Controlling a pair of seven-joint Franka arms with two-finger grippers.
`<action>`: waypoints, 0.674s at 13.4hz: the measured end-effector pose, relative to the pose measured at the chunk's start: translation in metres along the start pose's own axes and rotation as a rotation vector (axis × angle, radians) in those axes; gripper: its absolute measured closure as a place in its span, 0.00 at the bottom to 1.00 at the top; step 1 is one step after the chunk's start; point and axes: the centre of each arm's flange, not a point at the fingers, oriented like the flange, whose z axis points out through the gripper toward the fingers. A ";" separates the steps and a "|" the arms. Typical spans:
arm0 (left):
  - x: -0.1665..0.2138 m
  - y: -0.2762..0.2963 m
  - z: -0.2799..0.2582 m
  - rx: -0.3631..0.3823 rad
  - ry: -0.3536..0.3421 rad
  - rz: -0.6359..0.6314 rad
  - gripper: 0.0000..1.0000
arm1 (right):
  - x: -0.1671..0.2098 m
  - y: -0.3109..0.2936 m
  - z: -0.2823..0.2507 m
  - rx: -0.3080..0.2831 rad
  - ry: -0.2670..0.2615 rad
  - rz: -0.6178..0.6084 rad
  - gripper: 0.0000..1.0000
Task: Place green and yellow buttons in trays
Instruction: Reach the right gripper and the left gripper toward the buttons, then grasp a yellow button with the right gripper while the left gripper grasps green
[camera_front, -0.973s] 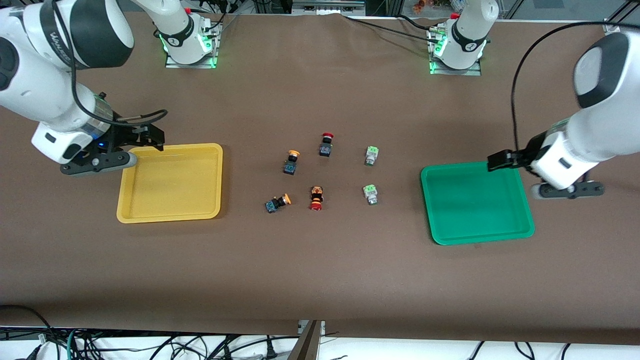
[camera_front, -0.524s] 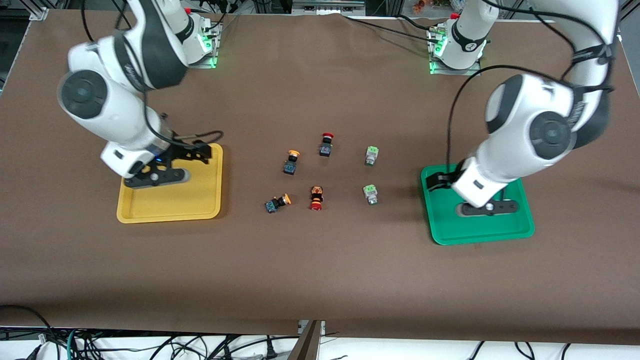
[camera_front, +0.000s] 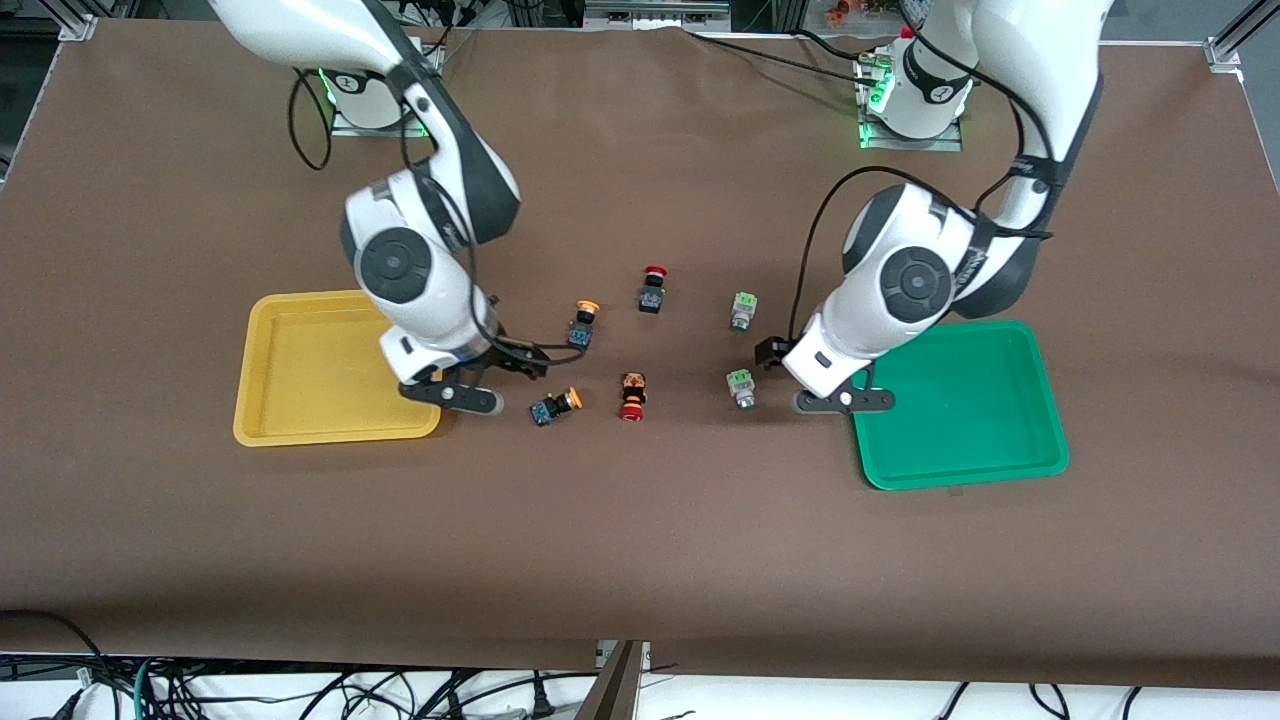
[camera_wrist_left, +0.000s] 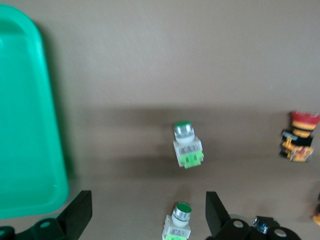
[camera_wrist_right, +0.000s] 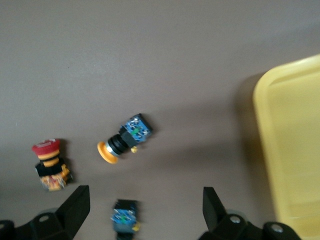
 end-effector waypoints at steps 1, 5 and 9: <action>-0.008 0.003 0.013 0.004 -0.018 0.010 0.00 | 0.000 -0.006 0.015 -0.001 -0.002 0.057 0.00; -0.046 0.023 0.057 0.030 -0.044 0.092 0.00 | 0.005 -0.012 0.058 0.008 -0.018 0.247 0.00; -0.077 0.034 0.091 0.079 -0.047 0.190 0.00 | 0.005 -0.020 0.086 0.026 -0.007 0.317 0.00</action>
